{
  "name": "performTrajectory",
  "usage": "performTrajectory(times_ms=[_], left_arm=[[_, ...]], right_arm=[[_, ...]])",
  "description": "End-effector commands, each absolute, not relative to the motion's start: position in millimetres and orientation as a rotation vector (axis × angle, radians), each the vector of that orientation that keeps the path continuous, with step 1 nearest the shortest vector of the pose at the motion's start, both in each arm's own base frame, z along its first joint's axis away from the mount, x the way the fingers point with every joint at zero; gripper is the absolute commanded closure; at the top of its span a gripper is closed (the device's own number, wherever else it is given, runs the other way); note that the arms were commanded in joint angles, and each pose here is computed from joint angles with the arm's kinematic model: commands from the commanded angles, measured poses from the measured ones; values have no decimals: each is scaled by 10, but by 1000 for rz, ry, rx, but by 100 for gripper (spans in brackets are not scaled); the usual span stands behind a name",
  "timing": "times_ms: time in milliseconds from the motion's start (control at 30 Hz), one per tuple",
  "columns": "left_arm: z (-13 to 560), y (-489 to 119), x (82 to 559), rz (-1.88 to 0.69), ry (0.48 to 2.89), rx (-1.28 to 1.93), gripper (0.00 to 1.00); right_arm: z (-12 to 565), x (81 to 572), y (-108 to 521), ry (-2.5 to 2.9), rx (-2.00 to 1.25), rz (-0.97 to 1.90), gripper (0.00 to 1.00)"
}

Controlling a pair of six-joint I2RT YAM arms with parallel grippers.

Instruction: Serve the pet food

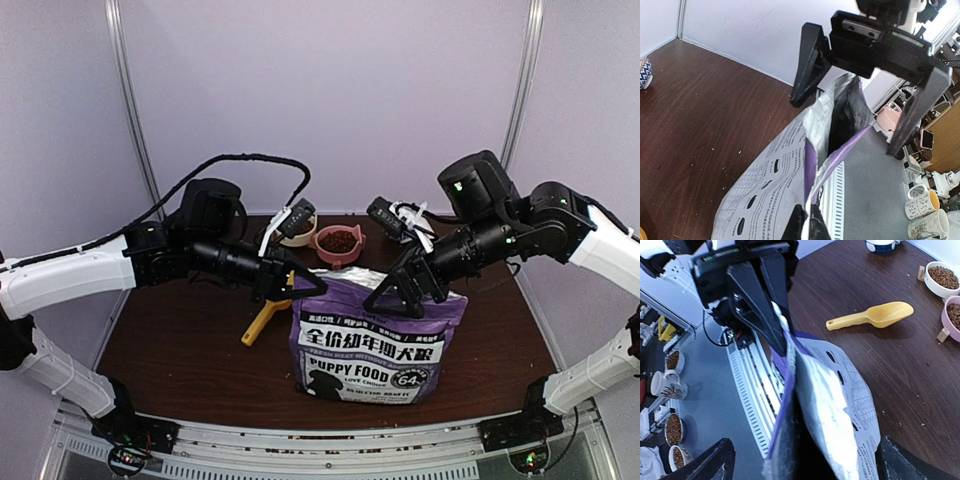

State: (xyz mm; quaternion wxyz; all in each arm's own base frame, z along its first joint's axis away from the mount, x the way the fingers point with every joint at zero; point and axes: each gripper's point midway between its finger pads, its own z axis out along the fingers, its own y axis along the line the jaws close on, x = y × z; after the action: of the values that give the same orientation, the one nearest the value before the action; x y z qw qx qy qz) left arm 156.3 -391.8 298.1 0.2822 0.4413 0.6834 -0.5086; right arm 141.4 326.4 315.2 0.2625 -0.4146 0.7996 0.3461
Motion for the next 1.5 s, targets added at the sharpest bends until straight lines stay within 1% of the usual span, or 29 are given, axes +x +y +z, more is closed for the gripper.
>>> performTrajectory(times_ms=[0, 67, 100, 200, 233, 300, 333, 367, 533, 600, 633, 667, 700, 733, 800, 867, 933, 1033, 1100, 1133, 1200, 1233, 1267, 1300, 1333, 1367, 1400, 1433, 1467], left_arm=[[3124, -3964, 1626, -1381, 1739, 1172, 100], [3119, -3965, 1627, -1384, 1739, 1173, 100], [3119, -3963, 1622, -1389, 1737, 1177, 100], [3131, -3955, 1573, -1422, 1708, 1203, 100], [3128, -3943, 1552, -1434, 1698, 1214, 94], [3087, -3909, 1513, -1444, 1685, 1239, 78], [3059, -3887, 1499, -1443, 1685, 1250, 74], [3028, -3866, 1489, -1438, 1687, 1261, 72], [2990, -3799, 1470, -1426, 1681, 1271, 74], [3046, -3792, 1458, -1438, 1651, 1268, 72], [3075, -3789, 1455, -1440, 1636, 1264, 75], [3106, -3784, 1453, -1441, 1621, 1261, 82], [3121, -3783, 1451, -1441, 1610, 1260, 92], [3129, -3784, 1449, -1443, 1602, 1261, 100], [3142, -3788, 1425, -1458, 1582, 1271, 100], [3160, -3791, 1408, -1470, 1564, 1279, 100], [3167, -3792, 1404, -1470, 1556, 1283, 100], [3188, -3788, 1387, -1472, 1539, 1294, 100], [3196, -3788, 1383, -1473, 1533, 1298, 100], [3204, -3788, 1380, -1473, 1529, 1301, 100], [3214, -3779, 1384, -1467, 1532, 1300, 100], [3221, -3771, 1400, -1460, 1535, 1293, 92], [3226, -3756, 1414, -1453, 1539, 1285, 83], [3228, -3737, 1435, -1445, 1541, 1276, 76], [3228, -3716, 1451, -1438, 1544, 1267, 73], [3225, -3696, 1473, -1431, 1547, 1256, 72], [3227, -3683, 1488, -1425, 1548, 1249, 72], [3233, -3674, 1499, -1421, 1546, 1245, 78], [3231, -3673, 1499, -1421, 1546, 1247, 87]], right_arm=[[2838, 1509, 3168, 2249, -1177, 706, 3], [2803, 1526, 3195, 2251, -1197, 638, 9], [2809, 1542, 3197, 2244, -1200, 604, 17], [2873, 1578, 3225, 2216, -1191, 587, 56], [2896, 1582, 3234, 2201, -1188, 594, 69], [2927, 1574, 3243, 2179, -1185, 616, 90], [2927, 1563, 3243, 2176, -1188, 622, 98], [2927, 1556, 3246, 2175, -1192, 629, 100], [2869, 1444, 3308, 2194, -1244, 700, 100], [2864, 1420, 3337, 2194, -1254, 721, 100], [2866, 1418, 3349, 2194, -1255, 729, 100], [2881, 1420, 3370, 2188, -1252, 738, 99], [2896, 1424, 3389, 2185, -1247, 749, 92], [2906, 1421, 3423, 2178, -1249, 764, 84], [2955, 1421, 3500, 2157, -1247, 804, 68], [2999, 1434, 3584, 2134, -1248, 834, 58], [3031, 1450, 3676, 2114, -1259, 853, 53], [3072, 1490, 3798, 2090, -1274, 869, 52], [3092, 1520, 3865, 2073, -1281, 872, 56], [3104, 1531, 3889, 2067, -1284, 873, 62], [3122, 1546, 3916, 2059, -1290, 870, 85], [3121, 1549, 3919, 2059, -1293, 867, 95], [3109, 1550, 3915, 2062, -1296, 864, 100], [3103, 1551, 3905, 2065, -1298, 860, 100], [3091, 1545, 3899, 2068, -1300, 858, 100], [3077, 1550, 3891, 2072, -1299, 856, 100], [3073, 1545, 3890, 2073, -1299, 859, 100], [3075, 1541, 3891, 2070, -1299, 864, 100], [3078, 1540, 3891, 2070, -1295, 870, 100]])
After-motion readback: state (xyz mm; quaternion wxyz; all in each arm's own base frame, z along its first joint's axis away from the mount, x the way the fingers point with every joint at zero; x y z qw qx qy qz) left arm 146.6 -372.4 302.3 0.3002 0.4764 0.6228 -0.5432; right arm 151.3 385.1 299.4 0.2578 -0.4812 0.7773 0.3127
